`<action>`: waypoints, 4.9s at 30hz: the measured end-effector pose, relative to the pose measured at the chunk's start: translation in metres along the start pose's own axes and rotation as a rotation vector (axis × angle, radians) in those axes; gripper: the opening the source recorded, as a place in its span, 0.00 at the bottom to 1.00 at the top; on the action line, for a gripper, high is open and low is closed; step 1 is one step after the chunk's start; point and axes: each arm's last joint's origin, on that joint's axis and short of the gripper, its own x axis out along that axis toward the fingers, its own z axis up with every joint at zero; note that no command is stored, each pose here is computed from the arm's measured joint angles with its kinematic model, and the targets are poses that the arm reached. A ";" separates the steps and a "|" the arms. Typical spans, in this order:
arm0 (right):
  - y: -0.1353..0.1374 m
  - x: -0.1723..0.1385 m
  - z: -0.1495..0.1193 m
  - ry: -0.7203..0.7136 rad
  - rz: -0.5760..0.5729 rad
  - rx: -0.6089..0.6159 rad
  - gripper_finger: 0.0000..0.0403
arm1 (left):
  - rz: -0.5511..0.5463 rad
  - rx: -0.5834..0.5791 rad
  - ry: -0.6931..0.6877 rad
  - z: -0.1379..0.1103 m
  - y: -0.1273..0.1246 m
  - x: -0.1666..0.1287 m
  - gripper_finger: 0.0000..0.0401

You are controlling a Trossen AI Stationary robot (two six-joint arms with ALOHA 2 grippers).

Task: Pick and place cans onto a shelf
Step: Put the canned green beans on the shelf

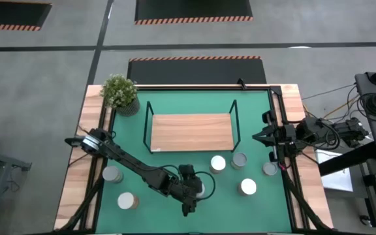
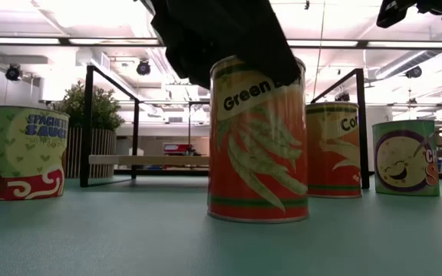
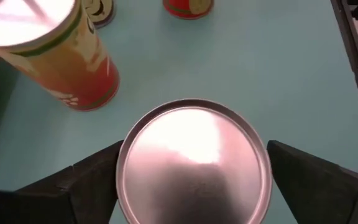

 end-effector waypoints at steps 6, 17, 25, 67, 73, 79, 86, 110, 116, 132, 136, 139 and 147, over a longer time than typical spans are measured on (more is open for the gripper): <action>0.000 0.000 0.000 0.000 0.000 0.000 0.02 | -0.004 0.001 0.002 0.000 0.000 0.000 0.74; 0.000 0.000 0.000 0.000 0.000 0.000 0.02 | 0.001 0.145 0.031 0.020 0.005 -0.033 0.79; 0.000 0.000 0.000 -0.001 0.000 0.000 0.02 | 0.140 0.325 0.113 0.060 0.029 -0.070 0.76; 0.000 0.000 -0.002 0.023 0.004 0.008 0.02 | 0.471 -0.165 0.018 -0.002 0.222 -0.096 0.77; 0.000 0.000 -0.002 0.024 0.004 0.008 0.02 | 0.472 -0.174 0.007 -0.006 0.223 -0.091 0.77; 0.000 0.000 -0.002 0.024 0.004 0.009 0.02 | 0.495 -0.172 0.014 -0.009 0.224 -0.088 0.77; 0.000 0.000 -0.002 0.024 0.004 0.009 0.02 | 0.498 -0.153 0.021 -0.010 0.224 -0.088 0.77; 0.000 0.000 -0.002 0.023 0.004 0.009 0.02 | 0.520 -0.140 0.025 -0.010 0.225 -0.088 0.86; 0.000 0.000 -0.002 0.022 0.004 0.009 0.02 | 0.515 -0.117 0.040 -0.010 0.222 -0.088 0.86; 0.000 0.000 -0.002 0.022 0.004 0.005 0.02 | 0.464 -0.021 -0.001 0.041 0.200 -0.130 0.72; 0.000 0.000 -0.002 0.022 0.004 0.006 0.02 | 0.480 -0.055 0.028 0.035 0.206 -0.126 0.52; 0.000 0.000 -0.002 0.022 0.004 0.006 0.02 | 0.493 -0.101 0.057 0.025 0.212 -0.119 0.31; 0.000 0.000 -0.002 0.021 0.005 0.002 0.02 | 0.473 -0.120 0.112 0.008 0.214 -0.108 0.04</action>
